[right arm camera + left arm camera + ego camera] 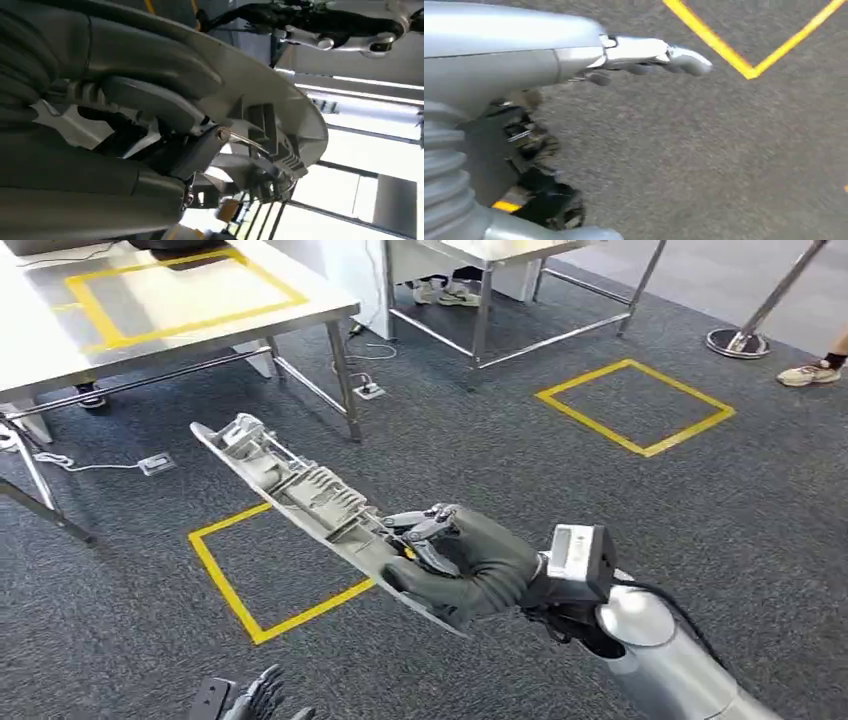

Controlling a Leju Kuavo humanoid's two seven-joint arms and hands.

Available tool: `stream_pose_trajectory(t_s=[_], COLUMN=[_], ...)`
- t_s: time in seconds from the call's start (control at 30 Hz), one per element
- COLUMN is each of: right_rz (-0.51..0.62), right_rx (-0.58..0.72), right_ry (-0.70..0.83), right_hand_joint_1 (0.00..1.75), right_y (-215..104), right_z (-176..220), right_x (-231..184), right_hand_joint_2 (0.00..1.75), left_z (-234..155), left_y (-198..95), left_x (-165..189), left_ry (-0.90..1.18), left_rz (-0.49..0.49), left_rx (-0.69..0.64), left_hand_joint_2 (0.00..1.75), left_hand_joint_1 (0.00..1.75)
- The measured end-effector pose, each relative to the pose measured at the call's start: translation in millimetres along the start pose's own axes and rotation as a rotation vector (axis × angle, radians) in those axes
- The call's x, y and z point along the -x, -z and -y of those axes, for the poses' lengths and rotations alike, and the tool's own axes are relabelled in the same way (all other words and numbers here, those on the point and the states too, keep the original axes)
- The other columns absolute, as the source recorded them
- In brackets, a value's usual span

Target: Take the parts from the cabinet and place them on the table.

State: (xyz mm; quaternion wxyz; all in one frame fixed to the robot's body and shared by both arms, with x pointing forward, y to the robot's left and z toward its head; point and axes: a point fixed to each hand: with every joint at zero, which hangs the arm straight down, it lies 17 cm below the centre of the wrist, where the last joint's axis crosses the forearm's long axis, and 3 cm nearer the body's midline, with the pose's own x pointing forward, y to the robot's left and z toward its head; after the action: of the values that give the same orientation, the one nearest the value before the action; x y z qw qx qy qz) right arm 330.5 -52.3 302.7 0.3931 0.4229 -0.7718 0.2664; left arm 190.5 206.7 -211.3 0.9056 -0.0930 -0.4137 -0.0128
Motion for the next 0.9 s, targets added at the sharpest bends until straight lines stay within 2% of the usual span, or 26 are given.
stream_pose_trajectory(t_s=[0.4,0.9], right_rz=[0.004,-0.028], right_rx=[0.033,0.081], right_ry=[-0.042,-0.074], right_hand_joint_1=[1.75,1.75], right_y=[-4,-15], right_z=[16,20], right_x=[-5,2], right_hand_joint_2=[1.75,1.75], left_z=[6,-6], left_y=[0,-2], left_x=[1,6], left_ry=[-0.012,-0.022], left_rz=[-0.001,-0.031], left_rx=[0.005,-0.017], left_hand_joint_2=[1.75,1.75], left_hand_joint_1=[0.0,0.0])
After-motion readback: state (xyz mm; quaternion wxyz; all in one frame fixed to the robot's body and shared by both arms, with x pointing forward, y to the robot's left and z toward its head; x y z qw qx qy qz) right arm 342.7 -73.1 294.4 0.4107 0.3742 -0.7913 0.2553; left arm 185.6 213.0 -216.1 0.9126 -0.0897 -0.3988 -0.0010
